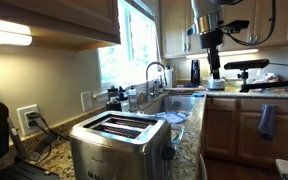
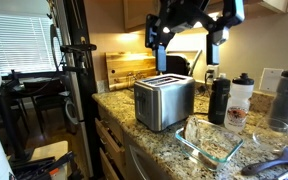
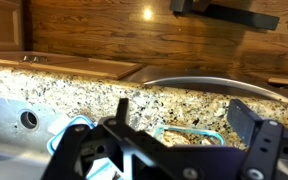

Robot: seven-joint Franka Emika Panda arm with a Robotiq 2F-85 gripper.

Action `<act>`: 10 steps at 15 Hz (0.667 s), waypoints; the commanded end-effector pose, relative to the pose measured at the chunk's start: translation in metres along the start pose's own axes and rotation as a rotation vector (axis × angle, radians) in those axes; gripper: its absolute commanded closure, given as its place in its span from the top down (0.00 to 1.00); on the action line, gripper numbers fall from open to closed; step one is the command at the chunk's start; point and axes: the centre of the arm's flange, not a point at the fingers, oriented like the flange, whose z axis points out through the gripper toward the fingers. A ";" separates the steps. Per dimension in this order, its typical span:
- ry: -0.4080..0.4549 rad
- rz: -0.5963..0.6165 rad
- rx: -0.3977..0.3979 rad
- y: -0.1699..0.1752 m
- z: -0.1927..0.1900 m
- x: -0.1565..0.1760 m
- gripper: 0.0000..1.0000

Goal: Place one slice of bread from the glass bowl inside the toaster

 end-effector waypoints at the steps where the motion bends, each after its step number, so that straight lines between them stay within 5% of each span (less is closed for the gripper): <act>1: 0.009 -0.034 0.031 -0.005 -0.001 0.021 1.00; 10: -0.023 -0.150 0.080 -0.020 0.016 0.079 1.00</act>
